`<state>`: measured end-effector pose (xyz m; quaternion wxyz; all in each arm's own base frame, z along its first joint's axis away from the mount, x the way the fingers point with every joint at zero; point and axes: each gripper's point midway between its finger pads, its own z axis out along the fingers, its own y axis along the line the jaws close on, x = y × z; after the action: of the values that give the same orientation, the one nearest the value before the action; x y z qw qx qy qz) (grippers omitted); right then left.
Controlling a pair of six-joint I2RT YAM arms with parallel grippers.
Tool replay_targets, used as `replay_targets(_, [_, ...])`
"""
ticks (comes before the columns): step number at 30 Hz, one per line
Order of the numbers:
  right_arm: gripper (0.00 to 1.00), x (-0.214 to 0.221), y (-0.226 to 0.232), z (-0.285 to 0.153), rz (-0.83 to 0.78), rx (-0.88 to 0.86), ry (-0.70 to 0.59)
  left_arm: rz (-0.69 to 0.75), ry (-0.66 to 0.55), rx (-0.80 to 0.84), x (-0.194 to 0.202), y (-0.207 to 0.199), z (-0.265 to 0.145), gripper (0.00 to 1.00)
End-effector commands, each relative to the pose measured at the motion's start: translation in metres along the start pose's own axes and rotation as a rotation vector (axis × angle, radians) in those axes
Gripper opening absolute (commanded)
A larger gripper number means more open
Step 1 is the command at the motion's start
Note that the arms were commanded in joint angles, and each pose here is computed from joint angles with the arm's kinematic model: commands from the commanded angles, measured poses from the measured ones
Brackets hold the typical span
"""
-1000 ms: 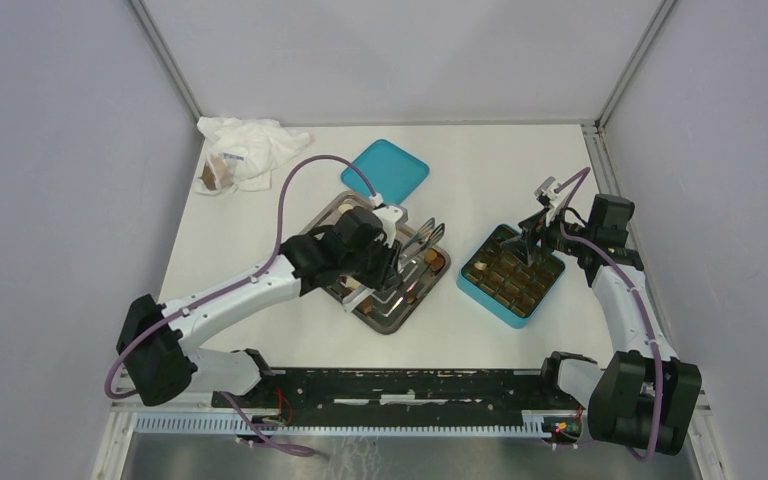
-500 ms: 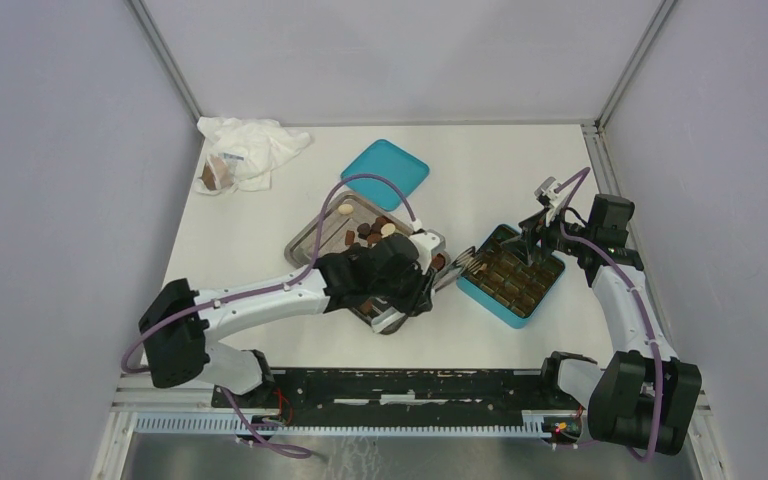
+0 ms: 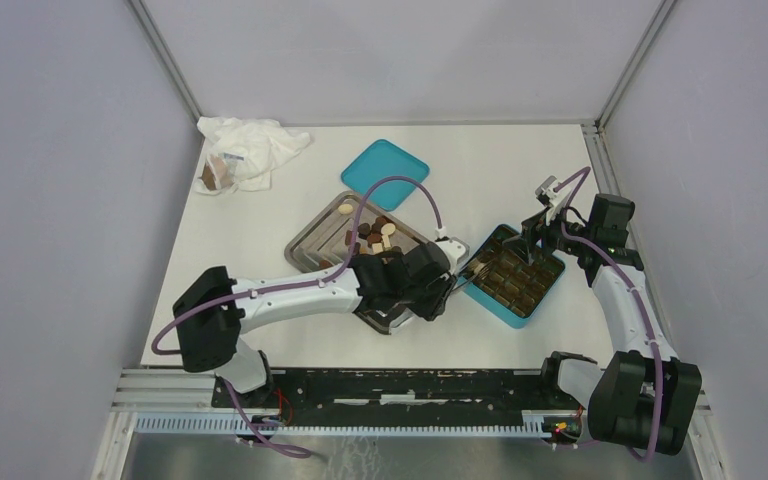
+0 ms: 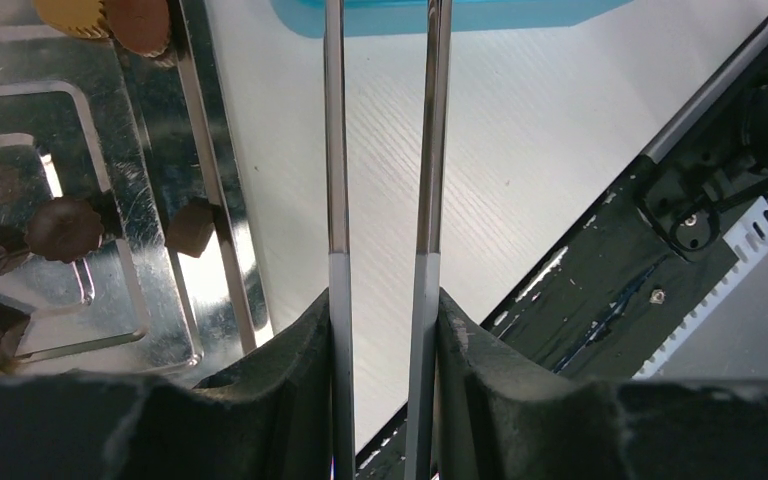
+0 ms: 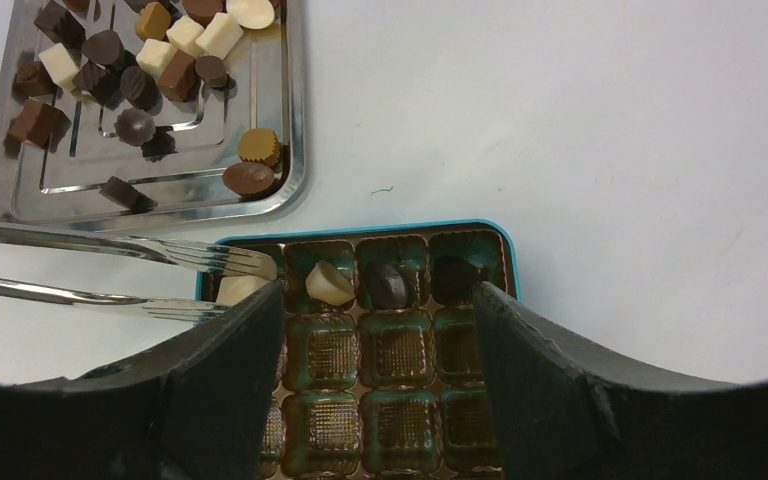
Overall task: Pack the chocolate
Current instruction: Place the fake chocolate in the packing box.
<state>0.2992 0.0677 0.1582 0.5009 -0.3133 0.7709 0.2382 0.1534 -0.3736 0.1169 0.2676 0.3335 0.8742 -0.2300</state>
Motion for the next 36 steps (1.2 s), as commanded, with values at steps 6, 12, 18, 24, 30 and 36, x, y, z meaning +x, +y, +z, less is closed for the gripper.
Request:
replay_targets(6, [0.74, -0.0114, -0.0033, -0.0024, -0.039, 0.019, -0.032, 0.009, -0.029, -0.067, -0.0180, 0.0018, -0.0008, 0.09])
replay_targets(12, [0.74, -0.0115, -0.0029, -0.0023, -0.039, 0.017, -0.032, 0.016, 0.002, -0.078, -0.0117, 0.0030, 0.0034, 0.18])
replay_targets(18, [0.74, -0.0115, -0.0028, -0.0023, -0.038, 0.015, -0.033, 0.022, 0.002, -0.083, -0.0140, 0.0017, 0.0028, 0.32])
replay_targets(24, [0.75, -0.0116, -0.0022, -0.0024, -0.039, 0.013, -0.033, 0.026, 0.004, -0.084, -0.0146, 0.0010, 0.0032, 0.41])
replay_targets(30, [0.75, -0.0118, -0.0018, -0.0022, -0.040, 0.011, -0.034, 0.028, 0.004, -0.084, -0.0137, 0.0004, 0.0024, 0.44])
replay_targets(36, [0.75, -0.0120, -0.0018, -0.0022, -0.041, 0.010, -0.035, 0.029, 0.003, -0.087, -0.0132, 0.0010, 0.0013, 0.46])
